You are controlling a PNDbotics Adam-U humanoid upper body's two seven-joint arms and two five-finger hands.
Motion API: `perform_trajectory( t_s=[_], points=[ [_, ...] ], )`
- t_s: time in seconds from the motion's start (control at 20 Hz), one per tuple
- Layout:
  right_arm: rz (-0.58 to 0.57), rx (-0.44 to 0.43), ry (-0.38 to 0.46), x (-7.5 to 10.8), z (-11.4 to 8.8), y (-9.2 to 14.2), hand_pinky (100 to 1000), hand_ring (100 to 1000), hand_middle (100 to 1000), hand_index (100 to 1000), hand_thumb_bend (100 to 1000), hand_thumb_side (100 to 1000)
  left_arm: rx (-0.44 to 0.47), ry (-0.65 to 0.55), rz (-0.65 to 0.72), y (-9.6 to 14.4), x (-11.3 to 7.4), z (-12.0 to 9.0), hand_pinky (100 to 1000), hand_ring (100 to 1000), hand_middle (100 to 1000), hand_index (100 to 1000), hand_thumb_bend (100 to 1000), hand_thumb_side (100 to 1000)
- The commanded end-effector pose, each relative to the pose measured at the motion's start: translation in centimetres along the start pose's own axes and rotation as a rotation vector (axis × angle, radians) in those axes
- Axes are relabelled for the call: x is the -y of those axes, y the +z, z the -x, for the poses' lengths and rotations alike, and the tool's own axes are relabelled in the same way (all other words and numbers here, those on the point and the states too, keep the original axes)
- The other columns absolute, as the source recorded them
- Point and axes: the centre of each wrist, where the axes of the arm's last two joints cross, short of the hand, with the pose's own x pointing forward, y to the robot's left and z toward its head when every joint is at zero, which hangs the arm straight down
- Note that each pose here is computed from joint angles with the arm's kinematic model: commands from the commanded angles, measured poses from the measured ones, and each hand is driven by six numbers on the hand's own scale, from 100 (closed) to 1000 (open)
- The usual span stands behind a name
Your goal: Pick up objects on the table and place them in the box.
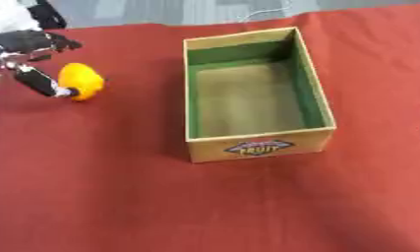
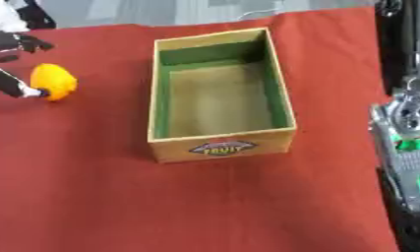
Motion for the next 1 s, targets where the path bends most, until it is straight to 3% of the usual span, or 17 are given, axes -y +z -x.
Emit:
perform_trajectory(
  t_s=[0.05, 0.6, 1.0],
  points=[
    [0.002, 0.041, 0.003, 0.46, -0.89, -0.57, 827, 792, 584, 866, 100, 1000, -0.050, -0.010, -0.032, 0.74, -1.06, 1.07, 734, 846, 870, 1000, 476, 464],
    [-0.003, 0.043, 0.005, 0.58, -0.97, -0.70, 829, 793, 581, 866, 100, 1000, -0.100, -0.041, -0.038, 0.54, -0.78, 0.85, 694, 804, 788, 944, 440, 423],
    [0.002, 0.032, 0.007, 0.64, -0.79, -0.53, 830, 794, 579, 869, 100, 1000, -0.079, -0.040, -0.022, 0.44, -0.67, 0.74, 645, 703, 619, 777, 405, 403]
  ],
)
